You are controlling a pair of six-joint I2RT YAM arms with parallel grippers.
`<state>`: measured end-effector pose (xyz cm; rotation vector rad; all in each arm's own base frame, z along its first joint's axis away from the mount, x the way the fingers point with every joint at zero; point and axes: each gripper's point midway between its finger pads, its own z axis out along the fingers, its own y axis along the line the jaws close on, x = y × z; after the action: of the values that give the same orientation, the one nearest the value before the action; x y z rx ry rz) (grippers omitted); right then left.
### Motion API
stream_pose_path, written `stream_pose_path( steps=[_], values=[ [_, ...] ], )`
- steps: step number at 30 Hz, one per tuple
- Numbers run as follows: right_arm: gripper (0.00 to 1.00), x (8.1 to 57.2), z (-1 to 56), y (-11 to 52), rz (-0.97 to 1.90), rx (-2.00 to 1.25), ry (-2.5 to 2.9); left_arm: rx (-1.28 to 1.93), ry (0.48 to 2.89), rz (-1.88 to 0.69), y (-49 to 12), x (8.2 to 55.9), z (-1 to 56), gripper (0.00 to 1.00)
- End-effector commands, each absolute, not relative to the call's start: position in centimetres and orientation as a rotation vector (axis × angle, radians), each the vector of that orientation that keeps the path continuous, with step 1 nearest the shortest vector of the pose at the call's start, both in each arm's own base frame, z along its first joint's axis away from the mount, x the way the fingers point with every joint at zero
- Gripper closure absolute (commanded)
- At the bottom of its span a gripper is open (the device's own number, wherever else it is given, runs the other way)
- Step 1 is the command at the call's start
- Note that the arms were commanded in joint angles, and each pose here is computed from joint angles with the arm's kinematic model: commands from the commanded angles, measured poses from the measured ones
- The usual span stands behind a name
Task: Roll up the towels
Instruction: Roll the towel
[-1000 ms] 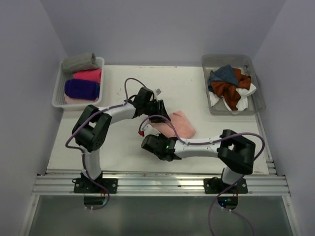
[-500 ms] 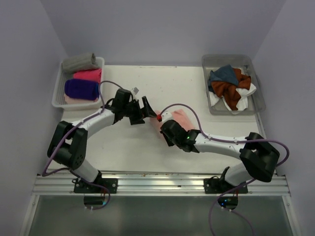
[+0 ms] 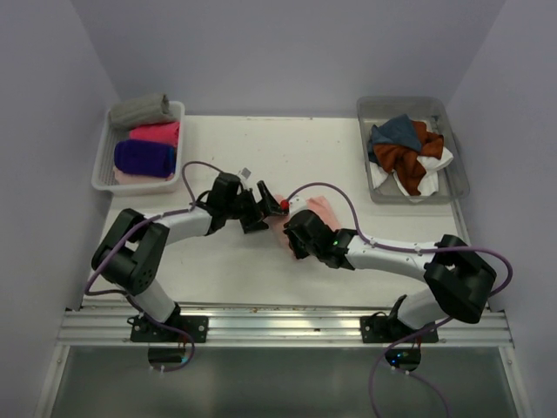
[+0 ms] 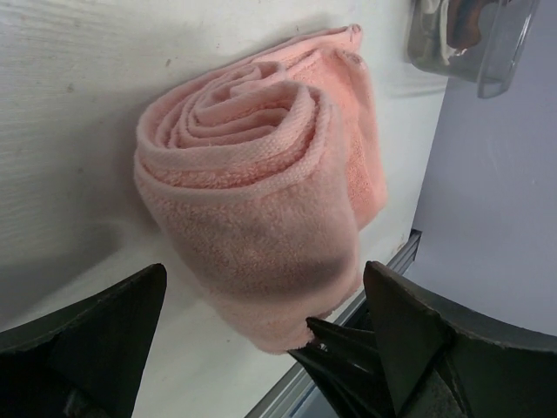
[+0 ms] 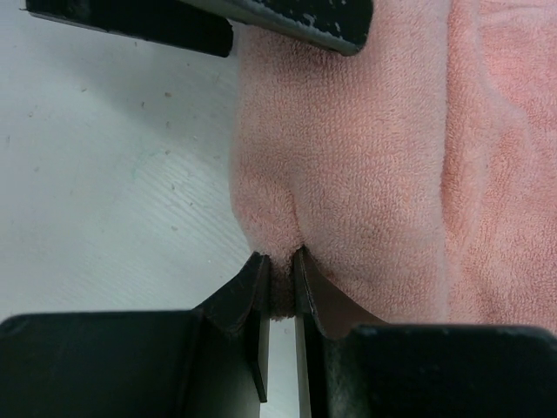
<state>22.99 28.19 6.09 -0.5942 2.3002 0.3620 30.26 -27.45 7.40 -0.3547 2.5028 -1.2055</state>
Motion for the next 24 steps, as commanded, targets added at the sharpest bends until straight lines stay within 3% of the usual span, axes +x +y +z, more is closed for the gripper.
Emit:
stream_pose_path(
  steps=[1, 11, 13, 16, 17, 19, 21, 24],
  values=[
    [0.95, 21.8, 5.9, 28.7, 0.442, -0.592, 2.328, -0.342, 2.421, -1.26, -28.8, 31.5, 8.4, 0.0],
    [0.95, 21.4, 5.9, 28.7, 0.48, -0.58, 2.342, -0.338, 2.475, -1.147, -30.5, 33.1, 6.0, 0.02],
    [0.95, 21.2, 5.8, 28.6, 0.478, -0.581, 2.348, -0.349, 2.492, -1.142, -30.9, 32.8, 5.5, 0.09],
    [0.9, 21.3, 6.0, 28.2, 0.459, -0.59, 2.348, -0.397, 2.499, -1.113, -30.6, 33.0, 5.3, 0.32],
    [0.85, 21.4, 5.9, 27.7, 0.423, -0.601, 2.352, -0.414, 2.508, -1.083, -30.3, 33.0, 5.0, 0.42],
    [0.59, 21.5, 6.6, 27.2, 0.387, -0.624, 2.35, -0.416, 2.492, -1.068, -30.2, 33.4, 5.7, 0.54],
    [0.35, 22.0, 7.6, 26.5, 0.312, -0.647, 2.32, -0.416, 2.503, -1.048, -30.0, 33.2, 5.8, 0.58],
    [0.24, 23.0, 10.0, 25.9, 0.141, -0.684, 2.266, -0.413, 2.54, -1.021, -29.9, 33.3, 5.8, 0.59]
  ],
)
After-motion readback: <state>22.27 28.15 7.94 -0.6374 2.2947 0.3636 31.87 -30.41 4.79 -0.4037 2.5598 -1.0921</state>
